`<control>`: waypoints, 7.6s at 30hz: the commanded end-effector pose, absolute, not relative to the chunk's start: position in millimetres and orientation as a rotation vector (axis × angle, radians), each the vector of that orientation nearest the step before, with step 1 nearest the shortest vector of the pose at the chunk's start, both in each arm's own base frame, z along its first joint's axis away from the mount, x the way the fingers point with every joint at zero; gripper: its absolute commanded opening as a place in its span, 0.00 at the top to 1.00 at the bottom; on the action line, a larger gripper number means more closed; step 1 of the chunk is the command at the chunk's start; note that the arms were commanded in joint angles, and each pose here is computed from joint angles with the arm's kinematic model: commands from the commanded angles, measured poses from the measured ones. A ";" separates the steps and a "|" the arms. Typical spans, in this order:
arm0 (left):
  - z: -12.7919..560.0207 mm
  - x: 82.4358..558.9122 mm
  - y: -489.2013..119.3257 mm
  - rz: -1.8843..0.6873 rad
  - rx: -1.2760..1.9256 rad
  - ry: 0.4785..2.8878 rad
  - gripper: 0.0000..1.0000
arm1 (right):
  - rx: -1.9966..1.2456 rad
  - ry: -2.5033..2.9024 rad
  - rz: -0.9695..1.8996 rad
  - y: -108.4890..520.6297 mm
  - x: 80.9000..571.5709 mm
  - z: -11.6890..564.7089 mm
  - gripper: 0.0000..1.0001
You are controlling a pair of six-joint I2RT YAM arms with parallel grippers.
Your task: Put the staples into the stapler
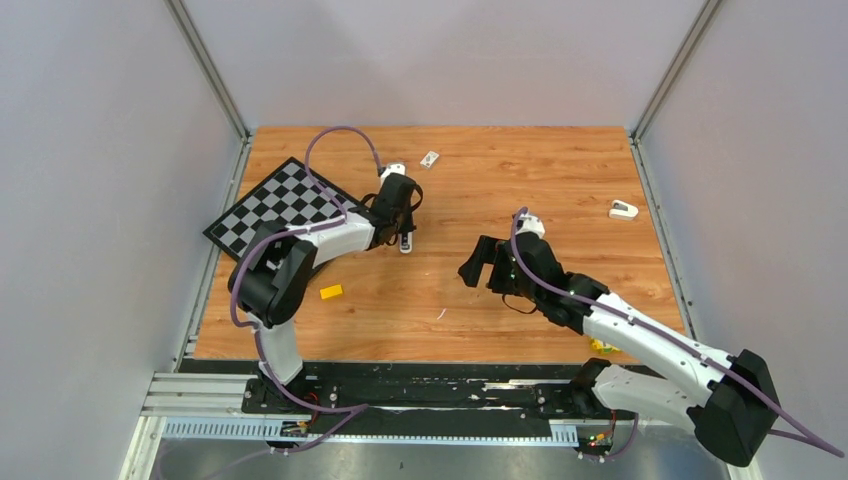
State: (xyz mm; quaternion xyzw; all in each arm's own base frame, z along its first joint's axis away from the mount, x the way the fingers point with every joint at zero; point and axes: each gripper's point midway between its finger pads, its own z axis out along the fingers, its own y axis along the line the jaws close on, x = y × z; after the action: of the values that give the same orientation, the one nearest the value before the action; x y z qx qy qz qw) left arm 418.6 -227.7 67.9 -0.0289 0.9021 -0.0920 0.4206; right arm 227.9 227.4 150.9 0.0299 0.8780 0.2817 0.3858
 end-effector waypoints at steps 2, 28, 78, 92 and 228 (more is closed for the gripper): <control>58.1 427.5 -228.0 -0.178 -0.065 2.265 0.82 | 0.156 2.289 0.551 195.3 230.9 131.7 0.00; 225.9 341.2 -218.6 -0.454 0.195 2.182 0.01 | 1.088 2.124 -0.027 16.8 344.2 152.8 0.03; 212.5 257.6 -148.3 -0.313 0.291 2.163 0.00 | 1.214 2.316 -0.222 -164.6 461.2 35.1 0.65; 224.3 253.3 -148.3 -0.354 0.284 2.100 0.00 | 1.004 2.441 -0.121 -126.4 443.0 46.4 0.92; 221.9 215.4 -307.7 -1.381 0.352 2.095 1.00 | -0.715 1.744 0.828 293.2 220.6 210.2 0.49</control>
State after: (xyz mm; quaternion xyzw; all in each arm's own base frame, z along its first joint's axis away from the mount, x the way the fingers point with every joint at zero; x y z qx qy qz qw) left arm 217.7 -305.7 226.0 0.1337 0.7871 -0.5168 0.3090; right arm 219.5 281.8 195.9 -0.2989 0.7499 0.3227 0.4941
